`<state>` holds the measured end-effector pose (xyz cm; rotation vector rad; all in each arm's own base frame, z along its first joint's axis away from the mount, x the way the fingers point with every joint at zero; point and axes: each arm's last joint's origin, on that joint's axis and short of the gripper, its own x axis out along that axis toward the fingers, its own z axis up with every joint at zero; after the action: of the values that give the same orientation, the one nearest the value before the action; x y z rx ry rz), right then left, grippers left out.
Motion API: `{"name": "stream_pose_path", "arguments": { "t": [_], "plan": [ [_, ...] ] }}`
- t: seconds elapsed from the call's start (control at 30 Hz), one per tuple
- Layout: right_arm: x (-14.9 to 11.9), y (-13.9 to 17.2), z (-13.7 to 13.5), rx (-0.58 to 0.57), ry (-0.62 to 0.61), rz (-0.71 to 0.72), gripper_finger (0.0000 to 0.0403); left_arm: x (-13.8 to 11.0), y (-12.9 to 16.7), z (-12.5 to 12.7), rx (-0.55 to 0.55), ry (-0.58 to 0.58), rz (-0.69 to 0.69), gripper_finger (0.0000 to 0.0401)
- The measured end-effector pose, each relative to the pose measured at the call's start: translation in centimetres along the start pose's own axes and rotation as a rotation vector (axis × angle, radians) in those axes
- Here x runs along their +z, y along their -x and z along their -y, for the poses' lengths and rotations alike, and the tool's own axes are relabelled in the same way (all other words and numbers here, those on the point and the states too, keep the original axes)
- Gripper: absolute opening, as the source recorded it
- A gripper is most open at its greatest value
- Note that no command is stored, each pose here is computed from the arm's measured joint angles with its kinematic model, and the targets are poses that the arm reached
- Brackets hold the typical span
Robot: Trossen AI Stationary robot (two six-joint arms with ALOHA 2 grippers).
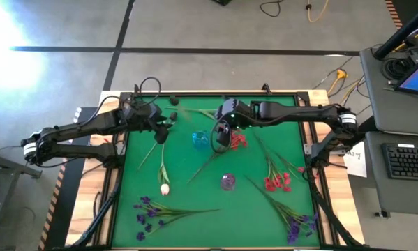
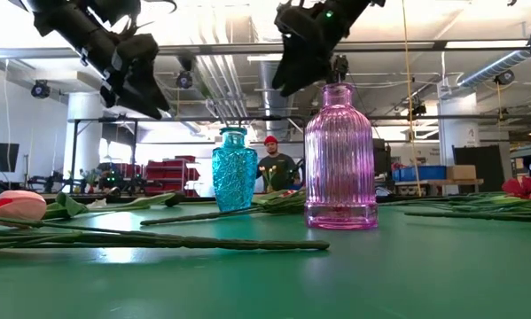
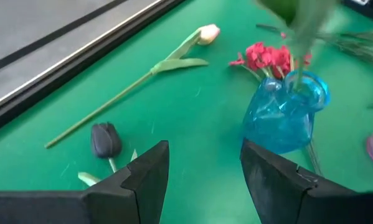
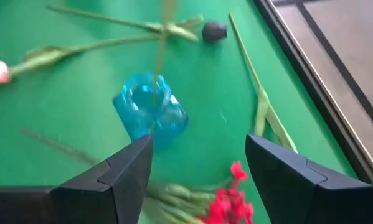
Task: Sort flowers into vase by color
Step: Put the right purple flowers into the blue vase
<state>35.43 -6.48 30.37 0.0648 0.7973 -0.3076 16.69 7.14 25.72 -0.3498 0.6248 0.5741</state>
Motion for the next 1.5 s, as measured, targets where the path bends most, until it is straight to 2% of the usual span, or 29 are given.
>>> {"name": "stream_pose_path", "arguments": {
  "t": [0.43,0.6,0.8,0.9,1.0,1.27,1.5],
  "plan": [
    [-2.2,0.8,0.2,-0.018,-0.028,-0.225,0.0245,-2.6,1.4,-0.9,0.076,0.082,-0.228,0.0185],
    [-2.9,1.3,0.3,-0.029,-0.074,-0.306,0.0246,-2.8,2.5,-1.0,0.065,0.101,-0.2,0.0185],
    [-4.9,2.5,-0.1,-0.072,-0.153,-0.516,0.0243,-2.9,4.1,-0.8,0.051,0.104,-0.117,0.0185],
    [-6.0,2.9,-0.6,-0.082,-0.179,-0.571,0.0249,-3.0,4.7,-0.6,0.051,0.111,-0.08,0.0185],
    [-7.0,3.2,-1.3,-0.049,-0.224,-0.594,0.026,-3.5,5.1,-0.2,0.015,0.109,-0.061,0.0185],
    [-9.5,4.3,-2.3,-0.074,-0.318,-0.621,0.029,-4.9,5.2,1.7,-0.142,0.082,-0.016,0.0185],
    [-11.4,4.9,-5.3,0.014,-0.281,-0.686,0.0303,-5.2,5.8,3.6,-0.248,0.028,0.028,0.0185]
  ]
}}
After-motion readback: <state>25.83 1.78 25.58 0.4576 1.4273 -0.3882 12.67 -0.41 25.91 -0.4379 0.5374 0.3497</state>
